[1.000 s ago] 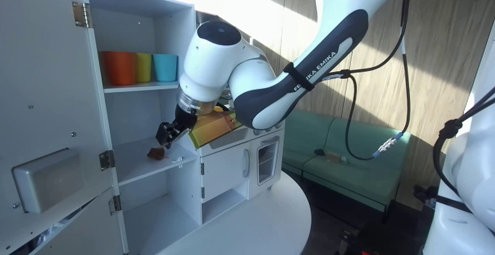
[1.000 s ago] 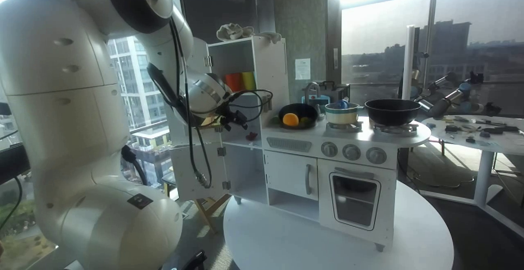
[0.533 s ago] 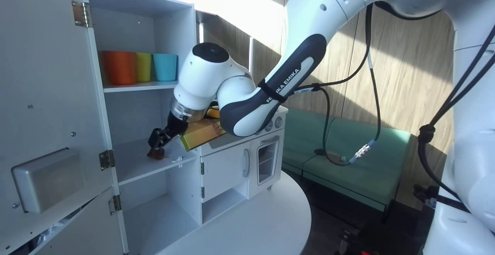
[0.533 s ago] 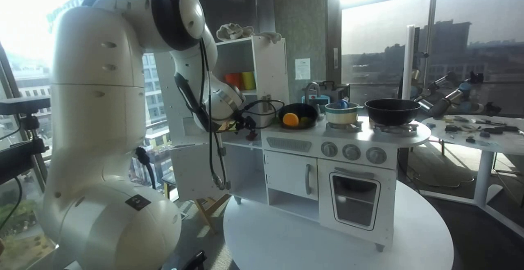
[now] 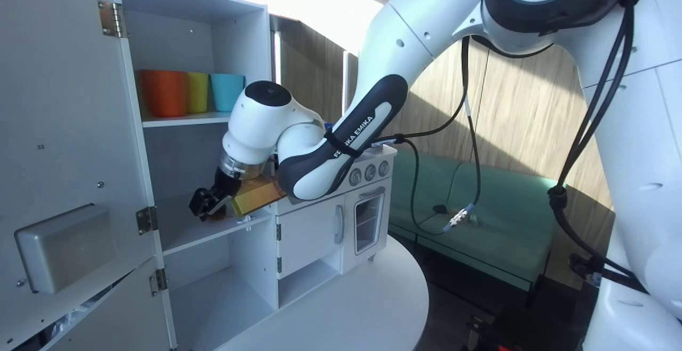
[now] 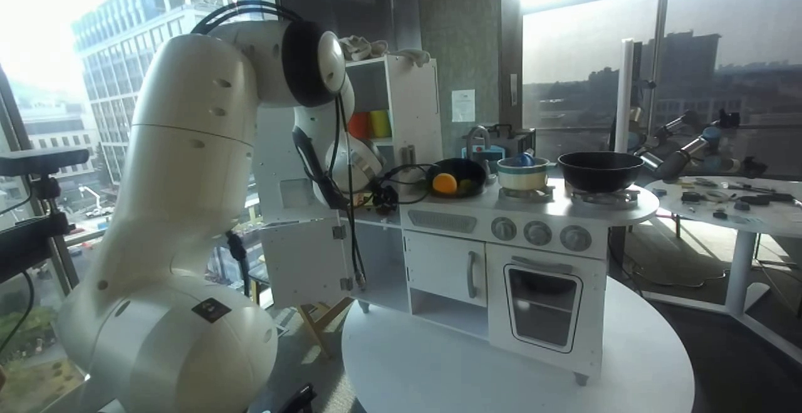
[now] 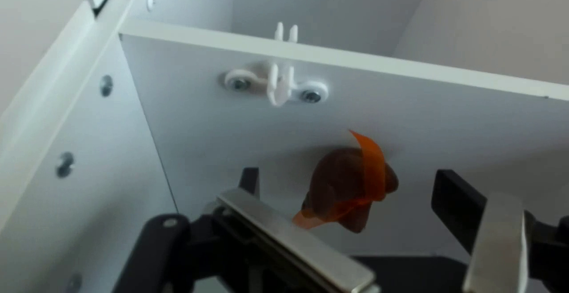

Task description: Firstly, shift the bottle to the plastic pot, then the yellow and brown toys to the bowl

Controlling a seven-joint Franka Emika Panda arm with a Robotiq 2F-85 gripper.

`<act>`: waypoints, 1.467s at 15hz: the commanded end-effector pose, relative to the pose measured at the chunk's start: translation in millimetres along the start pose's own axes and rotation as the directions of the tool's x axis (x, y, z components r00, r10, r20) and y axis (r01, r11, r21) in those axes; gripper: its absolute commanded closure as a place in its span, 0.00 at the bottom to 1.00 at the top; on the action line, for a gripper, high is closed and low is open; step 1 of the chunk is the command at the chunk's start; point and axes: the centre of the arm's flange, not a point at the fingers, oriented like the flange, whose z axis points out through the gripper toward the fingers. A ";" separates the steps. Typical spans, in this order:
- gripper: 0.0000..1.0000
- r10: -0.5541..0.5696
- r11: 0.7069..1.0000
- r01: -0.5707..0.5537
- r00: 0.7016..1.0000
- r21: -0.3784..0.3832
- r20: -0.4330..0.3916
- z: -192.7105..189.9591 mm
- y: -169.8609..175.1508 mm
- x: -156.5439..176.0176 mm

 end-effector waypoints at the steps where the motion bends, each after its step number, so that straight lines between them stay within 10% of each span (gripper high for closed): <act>1: 0.00 -0.032 0.998 0.034 0.999 0.053 -0.026 20.8 -7.7 19.7; 3: 0.00 -0.051 0.997 0.053 0.998 0.054 -0.044 26.5 -12.7 20.0; 12: 0.81 -0.040 0.998 0.042 0.998 0.042 -0.046 19.3 -24.1 19.9; 22: 0.84 0.005 1.000 -0.005 1.000 -0.020 0.018 -45.7 -44.3 -13.8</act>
